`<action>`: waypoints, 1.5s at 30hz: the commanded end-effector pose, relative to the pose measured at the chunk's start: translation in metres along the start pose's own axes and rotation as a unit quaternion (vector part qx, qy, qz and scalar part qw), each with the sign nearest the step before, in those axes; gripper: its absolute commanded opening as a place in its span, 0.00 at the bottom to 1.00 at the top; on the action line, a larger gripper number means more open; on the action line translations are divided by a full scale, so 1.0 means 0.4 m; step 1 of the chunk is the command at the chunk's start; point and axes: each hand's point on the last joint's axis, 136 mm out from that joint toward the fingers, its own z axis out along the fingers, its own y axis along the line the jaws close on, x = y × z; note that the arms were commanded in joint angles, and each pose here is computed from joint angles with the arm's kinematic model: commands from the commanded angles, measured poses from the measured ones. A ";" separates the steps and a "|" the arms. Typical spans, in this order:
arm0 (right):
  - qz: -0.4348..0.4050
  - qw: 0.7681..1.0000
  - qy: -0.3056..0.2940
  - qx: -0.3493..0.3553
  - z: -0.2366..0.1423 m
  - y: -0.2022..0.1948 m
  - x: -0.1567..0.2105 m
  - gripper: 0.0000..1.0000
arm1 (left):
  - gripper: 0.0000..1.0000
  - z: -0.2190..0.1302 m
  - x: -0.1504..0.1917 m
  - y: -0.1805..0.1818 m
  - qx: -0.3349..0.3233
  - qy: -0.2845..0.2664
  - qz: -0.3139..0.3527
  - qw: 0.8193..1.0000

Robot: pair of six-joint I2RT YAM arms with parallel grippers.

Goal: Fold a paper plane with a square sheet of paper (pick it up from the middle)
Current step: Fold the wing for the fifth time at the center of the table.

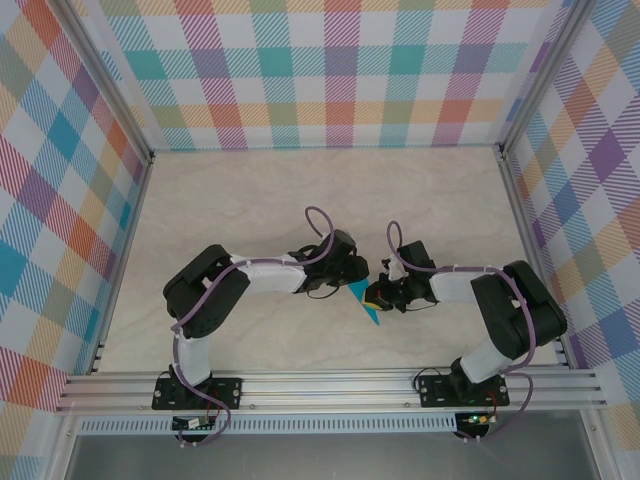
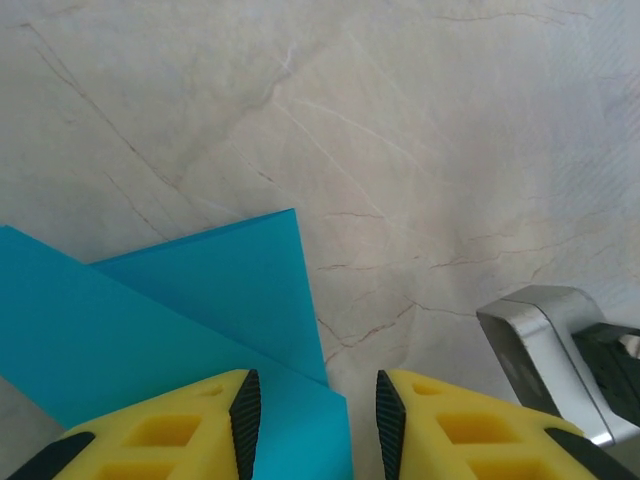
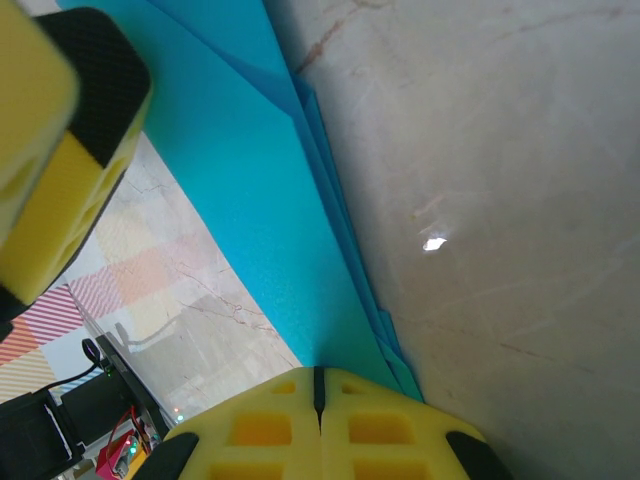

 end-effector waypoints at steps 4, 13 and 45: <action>0.031 0.999 0.006 0.045 0.002 -0.065 0.033 0.00 | 0.37 0.030 0.006 0.044 -0.042 -0.008 -0.006 0.999; 0.013 1.000 -0.001 0.020 -0.025 -0.009 0.023 0.00 | 0.35 0.039 0.021 0.108 -0.080 -0.003 -0.017 0.997; 0.022 0.999 0.045 0.007 0.005 -0.038 0.081 0.01 | 0.35 0.037 0.032 0.136 -0.078 0.001 -0.034 0.996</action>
